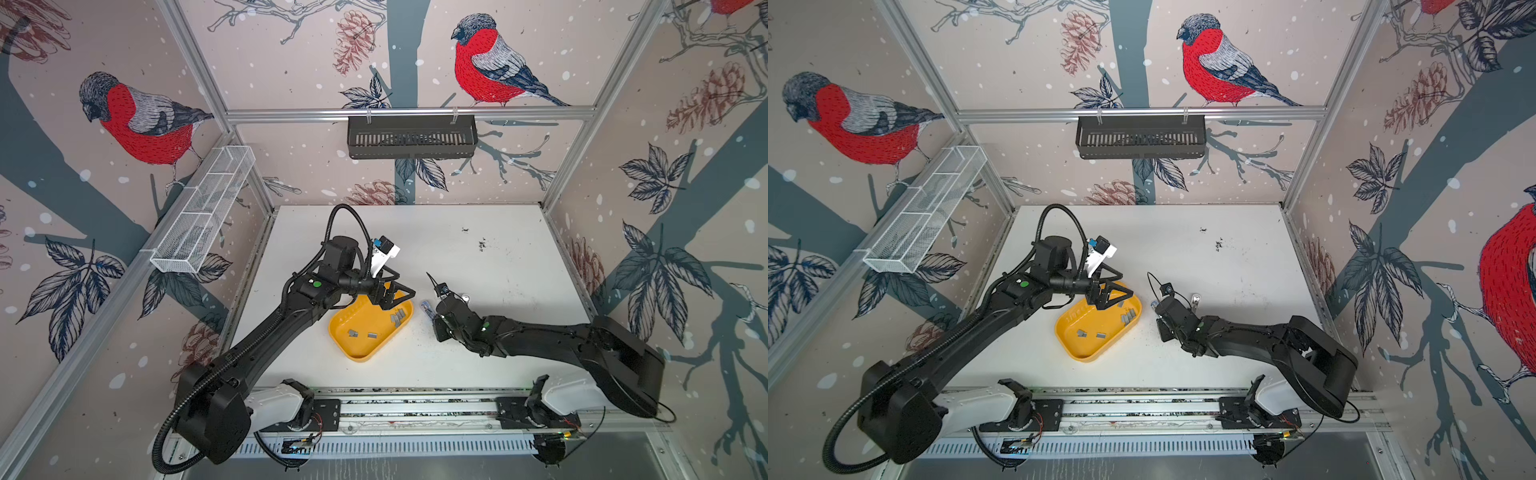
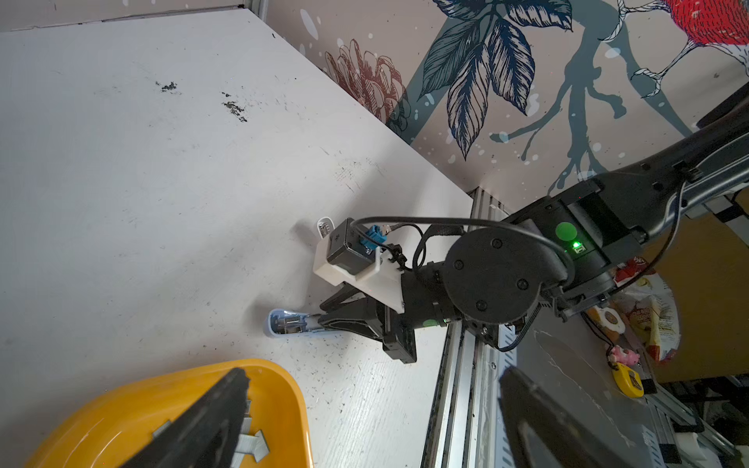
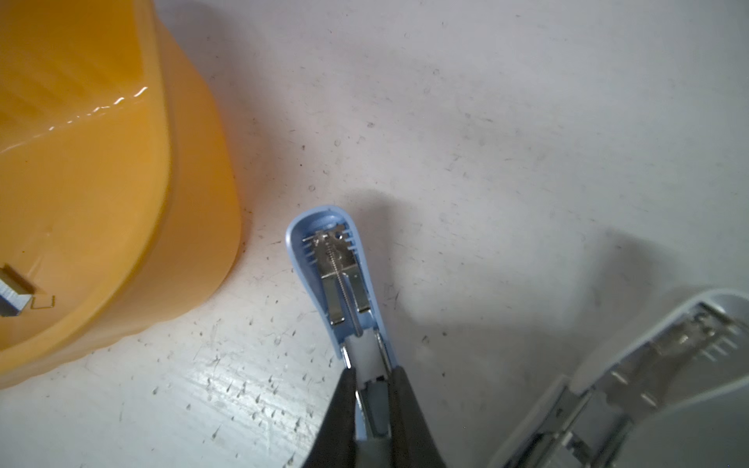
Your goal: Load the staples into the stapler
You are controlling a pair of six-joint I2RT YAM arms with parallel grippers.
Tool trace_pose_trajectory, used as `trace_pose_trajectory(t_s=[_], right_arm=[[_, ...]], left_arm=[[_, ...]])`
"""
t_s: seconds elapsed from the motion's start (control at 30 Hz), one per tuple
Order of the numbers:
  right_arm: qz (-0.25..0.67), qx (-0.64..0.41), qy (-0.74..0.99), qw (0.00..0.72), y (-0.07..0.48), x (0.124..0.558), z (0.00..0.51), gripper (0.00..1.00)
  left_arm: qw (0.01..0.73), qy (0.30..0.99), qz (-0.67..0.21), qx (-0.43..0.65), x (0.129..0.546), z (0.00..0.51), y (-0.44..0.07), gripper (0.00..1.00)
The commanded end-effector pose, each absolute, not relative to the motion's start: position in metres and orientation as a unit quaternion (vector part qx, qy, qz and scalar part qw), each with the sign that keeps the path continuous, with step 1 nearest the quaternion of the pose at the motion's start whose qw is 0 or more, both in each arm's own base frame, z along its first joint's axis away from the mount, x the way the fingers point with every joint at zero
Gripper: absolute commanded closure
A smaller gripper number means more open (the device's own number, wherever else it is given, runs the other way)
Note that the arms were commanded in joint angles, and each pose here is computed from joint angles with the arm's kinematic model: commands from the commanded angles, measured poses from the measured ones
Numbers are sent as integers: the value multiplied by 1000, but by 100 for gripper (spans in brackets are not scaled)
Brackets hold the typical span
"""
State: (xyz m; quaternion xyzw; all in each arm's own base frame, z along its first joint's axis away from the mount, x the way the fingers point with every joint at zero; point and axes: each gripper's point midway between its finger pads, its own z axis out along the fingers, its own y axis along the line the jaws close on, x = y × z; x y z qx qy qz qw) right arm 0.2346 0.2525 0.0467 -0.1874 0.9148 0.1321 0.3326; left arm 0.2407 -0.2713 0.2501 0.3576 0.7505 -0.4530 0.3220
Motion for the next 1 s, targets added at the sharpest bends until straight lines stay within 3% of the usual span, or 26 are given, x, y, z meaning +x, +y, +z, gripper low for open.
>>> trace_pose_trajectory(t_s=[0.0, 0.97], right_arm=[[146, -182, 915, 329, 255, 232, 48, 89], [155, -188, 917, 316, 257, 231, 39, 89]], left_arm=[[330, 741, -458, 363, 240, 258, -272, 4], [329, 742, -457, 363, 240, 257, -272, 3]])
